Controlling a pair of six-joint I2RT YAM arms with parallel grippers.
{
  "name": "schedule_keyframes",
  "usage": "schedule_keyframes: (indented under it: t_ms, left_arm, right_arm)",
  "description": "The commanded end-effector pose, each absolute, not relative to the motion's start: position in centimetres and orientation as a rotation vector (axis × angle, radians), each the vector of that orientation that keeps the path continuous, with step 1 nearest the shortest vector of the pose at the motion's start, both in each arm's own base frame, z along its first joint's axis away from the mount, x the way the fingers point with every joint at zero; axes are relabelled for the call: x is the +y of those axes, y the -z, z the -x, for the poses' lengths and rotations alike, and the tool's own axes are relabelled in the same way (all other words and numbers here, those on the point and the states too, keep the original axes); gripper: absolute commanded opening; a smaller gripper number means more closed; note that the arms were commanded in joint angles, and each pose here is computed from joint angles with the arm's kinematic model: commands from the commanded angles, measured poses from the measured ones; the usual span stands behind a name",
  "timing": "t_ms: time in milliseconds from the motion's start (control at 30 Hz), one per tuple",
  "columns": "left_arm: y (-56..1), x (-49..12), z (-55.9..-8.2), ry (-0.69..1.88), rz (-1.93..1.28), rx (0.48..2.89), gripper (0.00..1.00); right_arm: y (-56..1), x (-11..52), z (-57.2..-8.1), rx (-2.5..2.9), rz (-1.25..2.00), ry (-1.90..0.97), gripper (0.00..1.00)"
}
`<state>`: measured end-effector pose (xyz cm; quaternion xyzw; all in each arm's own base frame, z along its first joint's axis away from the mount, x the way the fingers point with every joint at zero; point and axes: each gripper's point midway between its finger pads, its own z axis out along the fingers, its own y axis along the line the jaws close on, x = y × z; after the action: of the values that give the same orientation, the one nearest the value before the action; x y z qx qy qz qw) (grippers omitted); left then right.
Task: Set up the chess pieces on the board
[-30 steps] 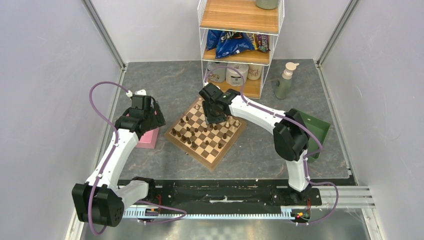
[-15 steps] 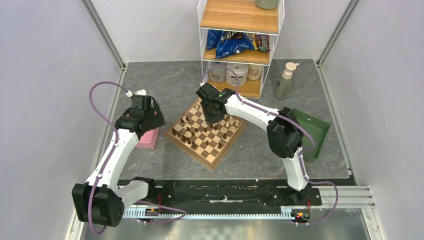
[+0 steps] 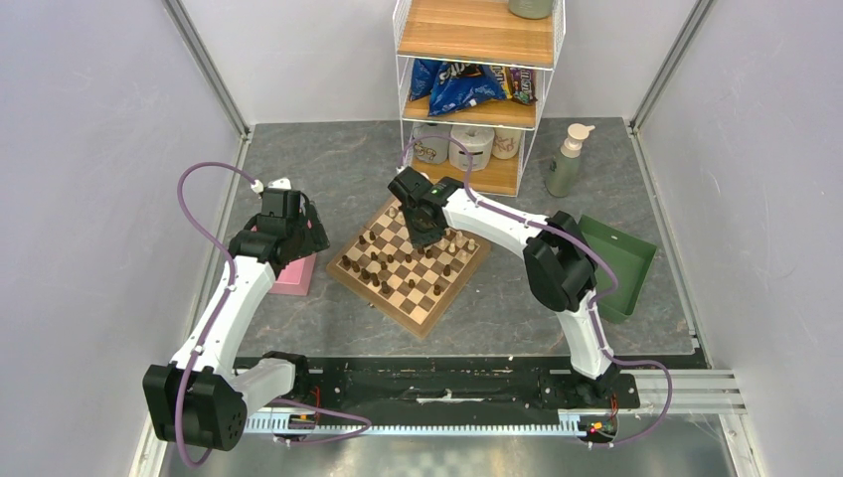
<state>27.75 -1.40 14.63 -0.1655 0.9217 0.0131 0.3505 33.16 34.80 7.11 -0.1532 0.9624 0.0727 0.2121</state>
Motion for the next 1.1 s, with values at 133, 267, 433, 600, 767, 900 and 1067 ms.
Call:
schedule_keyframes:
  t_ms: [133,267,433,600,767,900,1067]
  left_arm:
    - [-14.7,-1.3,-28.3,-0.03,0.423,2.371,0.81]
    - [-14.7,-1.4,-28.3,-0.027,0.422,2.369,0.81]
    - [-14.8,-1.3,-28.3,-0.026,0.423,2.368,0.81]
    - [-14.9,-1.3,-28.3,-0.025,0.424,2.361,0.81]
    - [-15.0,-1.4,-28.3,-0.019,0.423,2.36,0.81]
    - [-15.1,-1.3,-28.3,-0.018,0.425,2.356,0.81]
    - [-15.1,-1.3,-28.2,-0.02,0.428,2.353,0.81]
  right_arm:
    - [-8.9,35.2,-34.1,2.619,0.433,-0.204,0.16]
    - [-10.3,35.3,-33.9,2.597,0.437,-0.232,0.1]
    - [-13.3,35.6,-32.4,2.538,0.465,-0.268,0.09]
    - [-14.8,36.2,-29.5,2.499,0.522,-0.283,0.09]
    - [-14.4,37.4,-26.1,2.528,0.561,-0.352,0.1]
    - [-13.4,38.8,-24.0,2.558,0.606,-0.401,0.1]
    - [-11.9,40.1,-22.7,2.586,0.653,-0.406,0.1]
